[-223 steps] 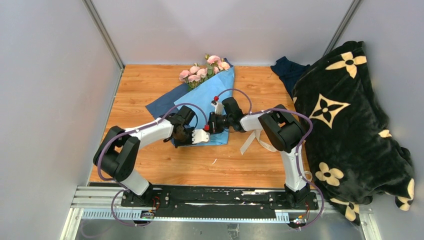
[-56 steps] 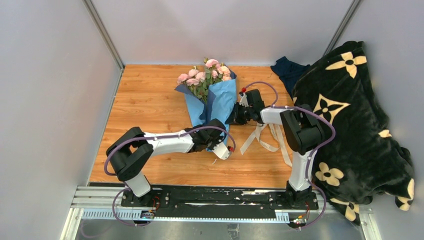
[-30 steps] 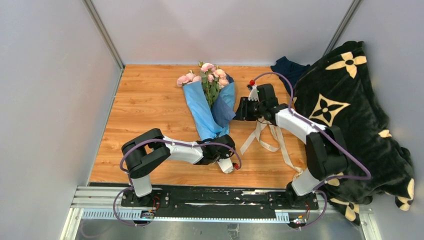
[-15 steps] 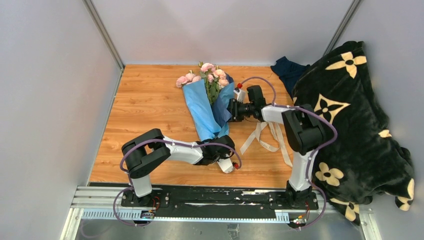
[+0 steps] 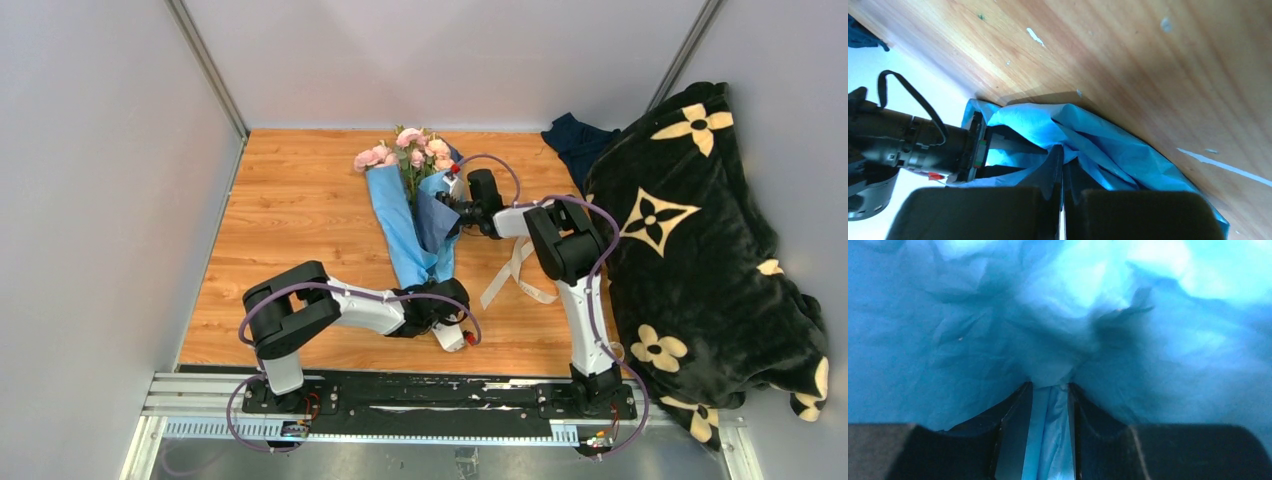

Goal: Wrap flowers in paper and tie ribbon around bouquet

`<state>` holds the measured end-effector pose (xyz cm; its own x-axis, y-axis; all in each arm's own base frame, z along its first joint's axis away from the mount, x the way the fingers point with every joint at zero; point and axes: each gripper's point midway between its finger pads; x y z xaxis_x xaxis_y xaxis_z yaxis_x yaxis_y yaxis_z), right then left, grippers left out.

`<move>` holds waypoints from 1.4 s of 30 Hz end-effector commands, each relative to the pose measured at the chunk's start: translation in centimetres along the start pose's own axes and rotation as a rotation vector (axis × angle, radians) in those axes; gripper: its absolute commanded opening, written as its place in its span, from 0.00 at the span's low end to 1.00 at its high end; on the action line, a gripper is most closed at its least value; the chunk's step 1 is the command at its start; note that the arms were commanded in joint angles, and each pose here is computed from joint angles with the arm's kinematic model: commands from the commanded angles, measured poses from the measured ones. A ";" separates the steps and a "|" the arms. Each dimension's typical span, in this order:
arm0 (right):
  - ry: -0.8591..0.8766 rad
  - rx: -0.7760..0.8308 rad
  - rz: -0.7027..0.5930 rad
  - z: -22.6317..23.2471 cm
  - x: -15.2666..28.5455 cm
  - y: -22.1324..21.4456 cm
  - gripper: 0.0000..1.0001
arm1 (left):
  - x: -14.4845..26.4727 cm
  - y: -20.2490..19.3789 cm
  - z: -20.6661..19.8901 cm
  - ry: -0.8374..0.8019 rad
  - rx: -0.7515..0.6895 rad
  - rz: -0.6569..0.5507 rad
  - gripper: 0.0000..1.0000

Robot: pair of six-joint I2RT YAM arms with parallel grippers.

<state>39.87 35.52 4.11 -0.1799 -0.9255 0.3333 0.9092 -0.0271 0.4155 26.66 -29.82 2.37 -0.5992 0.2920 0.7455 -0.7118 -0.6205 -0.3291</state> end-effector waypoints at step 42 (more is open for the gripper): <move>-0.559 0.434 -0.266 8.8 9.8 8.5 0.00 | -1.6 1.4 -4.7 -0.116 -0.070 0.040 0.16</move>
<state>42.03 35.34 18.68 -0.5259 -0.6818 0.5086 0.5724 0.1586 0.8045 26.61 -31.49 2.11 -0.6182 0.3405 0.7085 -0.7022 -0.6443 -0.3030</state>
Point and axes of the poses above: each gripper's point midway between its finger pads, its own x axis back along the fingers, its own z axis along the line the jaws close on, y = z × x, and after that the axes turned 1 degree about -x, right-handed
